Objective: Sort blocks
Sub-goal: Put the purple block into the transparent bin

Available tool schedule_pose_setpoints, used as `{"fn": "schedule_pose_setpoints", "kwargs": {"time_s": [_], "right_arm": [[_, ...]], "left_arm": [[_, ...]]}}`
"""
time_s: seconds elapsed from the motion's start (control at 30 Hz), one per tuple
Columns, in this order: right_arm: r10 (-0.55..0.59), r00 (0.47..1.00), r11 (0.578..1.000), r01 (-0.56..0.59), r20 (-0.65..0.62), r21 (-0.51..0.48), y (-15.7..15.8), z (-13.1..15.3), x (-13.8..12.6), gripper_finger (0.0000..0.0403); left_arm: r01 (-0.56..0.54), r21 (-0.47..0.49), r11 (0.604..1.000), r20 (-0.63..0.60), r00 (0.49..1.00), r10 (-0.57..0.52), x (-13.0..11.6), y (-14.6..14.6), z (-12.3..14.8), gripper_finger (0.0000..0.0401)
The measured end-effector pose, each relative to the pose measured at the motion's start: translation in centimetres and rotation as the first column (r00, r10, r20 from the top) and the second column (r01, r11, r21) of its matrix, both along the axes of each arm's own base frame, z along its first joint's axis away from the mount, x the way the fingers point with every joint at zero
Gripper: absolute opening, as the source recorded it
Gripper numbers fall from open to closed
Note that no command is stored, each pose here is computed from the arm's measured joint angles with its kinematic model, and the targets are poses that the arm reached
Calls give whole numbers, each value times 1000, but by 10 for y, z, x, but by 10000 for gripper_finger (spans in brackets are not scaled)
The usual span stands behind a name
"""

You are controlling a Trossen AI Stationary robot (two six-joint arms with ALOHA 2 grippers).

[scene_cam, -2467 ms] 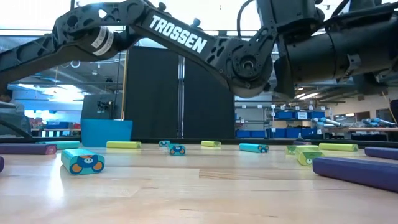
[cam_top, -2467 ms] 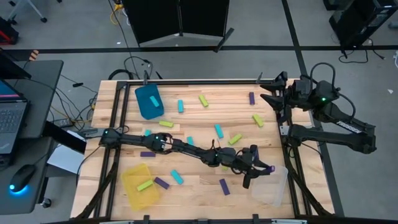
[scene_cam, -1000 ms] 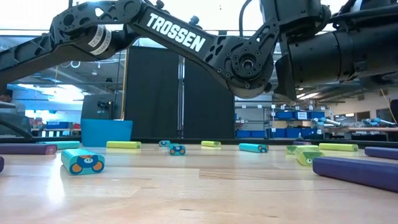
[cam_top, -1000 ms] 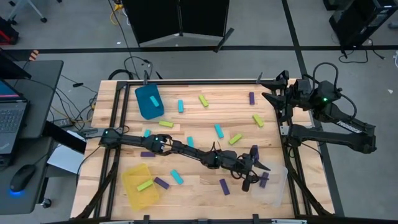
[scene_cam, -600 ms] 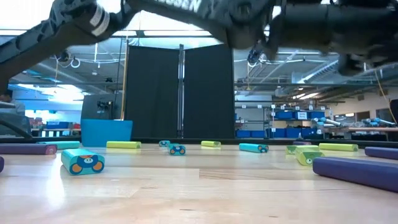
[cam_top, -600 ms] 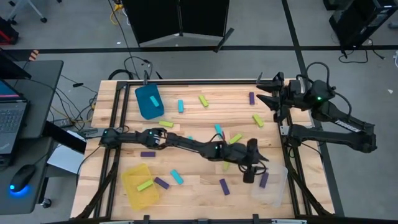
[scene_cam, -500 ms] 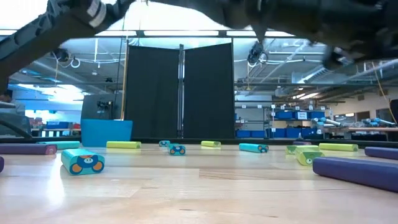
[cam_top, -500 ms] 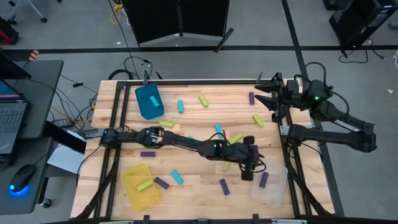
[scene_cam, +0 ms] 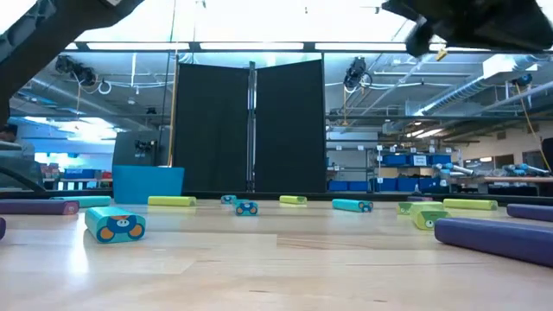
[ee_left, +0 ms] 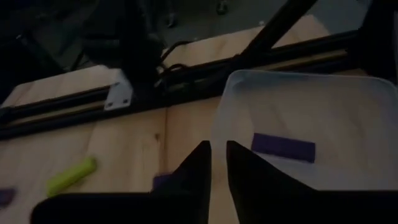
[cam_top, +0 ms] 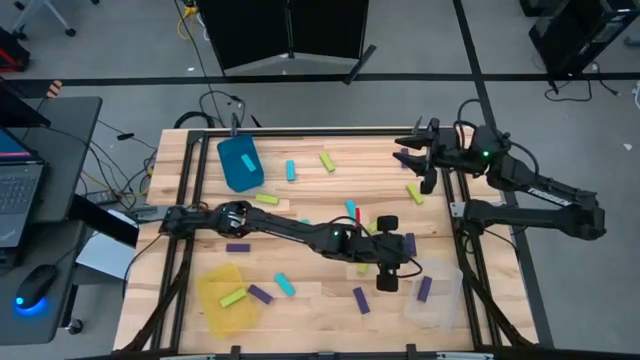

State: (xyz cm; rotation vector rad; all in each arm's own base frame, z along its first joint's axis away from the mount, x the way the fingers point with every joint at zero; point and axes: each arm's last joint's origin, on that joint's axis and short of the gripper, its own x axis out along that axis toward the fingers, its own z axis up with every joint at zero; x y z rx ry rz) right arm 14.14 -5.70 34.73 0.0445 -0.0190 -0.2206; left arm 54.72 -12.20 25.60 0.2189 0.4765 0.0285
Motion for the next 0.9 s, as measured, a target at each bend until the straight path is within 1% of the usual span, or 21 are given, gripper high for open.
{"fn": "schedule_pose_setpoints", "kwargs": {"time_s": [0.1,0.2,0.23,0.33,0.4,0.47,0.53,0.6,0.67,0.8,0.9], "right_arm": [[-1,1000,1000,1,-14,6,0,-2,1,194],[0,999,1000,1,-40,18,0,-4,1,194],[0,999,1000,1,-48,22,0,-5,1,194],[-38,996,999,41,-79,32,-2,-8,0,194],[-100,988,994,106,-114,39,-4,-12,0,194],[-184,971,981,192,-154,40,-7,-16,1,194],[-272,944,957,286,-190,52,-12,-20,1,194],[-353,907,921,380,-231,83,-19,-26,3,194],[-410,862,883,456,-297,105,-29,-35,6,194],[-465,779,810,566,-420,152,-54,-56,15,193],[-486,714,745,640,-504,187,-75,-73,18,190]], "left_arm": [[-48,30,998,-15,999,49,-10,-4,3,34],[-68,45,997,-46,996,70,-24,-8,-5,17],[-81,44,996,-37,996,82,-30,-9,-7,13],[-112,0,994,17,994,112,-58,-6,-8,7],[-130,-55,990,97,986,135,-80,2,-8,8],[-138,-105,985,151,977,153,-105,9,-16,14],[-142,-153,978,200,965,171,-129,16,-25,19],[-148,-207,967,249,948,198,-151,22,-30,22],[-157,-252,955,278,933,227,-171,28,-36,23],[-166,-312,936,323,907,268,-206,39,-49,23],[-130,-376,917,407,867,290,-233,45,-48,23]]}}
